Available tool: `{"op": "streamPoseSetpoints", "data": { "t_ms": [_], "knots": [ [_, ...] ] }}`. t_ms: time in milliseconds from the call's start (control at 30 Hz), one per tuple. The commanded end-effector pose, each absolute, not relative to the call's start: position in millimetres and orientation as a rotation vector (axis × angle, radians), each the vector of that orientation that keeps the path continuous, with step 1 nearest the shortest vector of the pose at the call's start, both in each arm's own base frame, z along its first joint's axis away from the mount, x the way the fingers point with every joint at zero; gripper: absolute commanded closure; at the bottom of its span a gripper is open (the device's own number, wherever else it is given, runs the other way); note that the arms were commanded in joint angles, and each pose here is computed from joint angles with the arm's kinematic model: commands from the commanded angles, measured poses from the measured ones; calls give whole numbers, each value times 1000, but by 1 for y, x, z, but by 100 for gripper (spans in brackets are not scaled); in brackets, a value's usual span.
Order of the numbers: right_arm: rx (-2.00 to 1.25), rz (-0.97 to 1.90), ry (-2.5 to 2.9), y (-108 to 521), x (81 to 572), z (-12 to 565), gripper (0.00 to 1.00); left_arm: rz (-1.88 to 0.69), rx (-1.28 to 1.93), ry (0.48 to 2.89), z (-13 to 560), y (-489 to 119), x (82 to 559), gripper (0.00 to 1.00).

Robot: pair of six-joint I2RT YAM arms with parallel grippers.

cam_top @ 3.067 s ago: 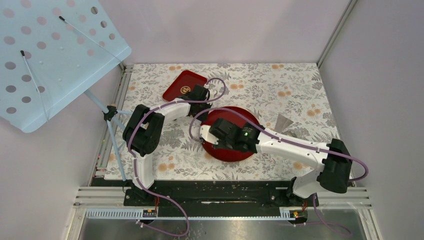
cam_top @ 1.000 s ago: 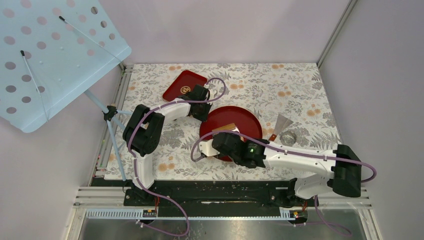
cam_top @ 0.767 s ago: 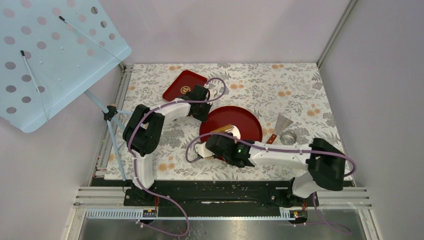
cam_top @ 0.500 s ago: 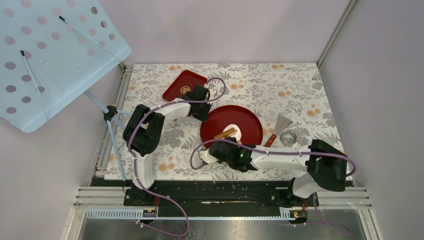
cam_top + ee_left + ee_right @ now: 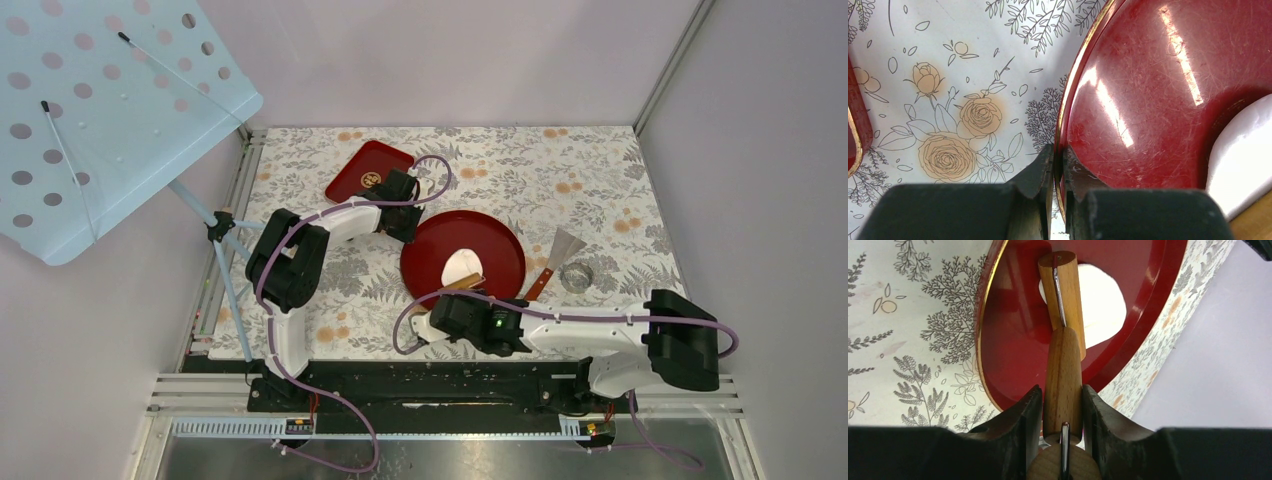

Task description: Roll out the dumpling wrappers from the dough

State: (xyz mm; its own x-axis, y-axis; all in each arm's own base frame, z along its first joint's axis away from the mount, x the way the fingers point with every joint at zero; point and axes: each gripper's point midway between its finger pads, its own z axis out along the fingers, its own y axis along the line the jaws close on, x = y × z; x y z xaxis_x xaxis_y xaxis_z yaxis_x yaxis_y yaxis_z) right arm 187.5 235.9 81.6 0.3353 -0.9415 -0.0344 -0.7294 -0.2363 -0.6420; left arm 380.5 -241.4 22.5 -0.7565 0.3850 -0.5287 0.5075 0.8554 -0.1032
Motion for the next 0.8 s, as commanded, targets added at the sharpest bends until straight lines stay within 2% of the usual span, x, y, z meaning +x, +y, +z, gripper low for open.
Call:
{"op": "streamPoseSetpoints", "data": {
  "t_ms": [0,167,400,533,767],
  "knots": [
    [-2367,-410,1613,177,138,37,100,-261,694,2581,6,-231,373,100],
    [-2021,-552,1525,212,190,89,100,-260,695,2580,6,-231,373,100],
    [-1511,-469,1549,252,255,193,100,-259,693,2582,6,-230,373,100],
    [-1463,-542,1607,257,272,188,100,-259,693,2580,6,-230,373,100],
    [-1545,-632,1755,255,270,117,100,-266,688,2584,6,-229,373,100]
  ]
}}
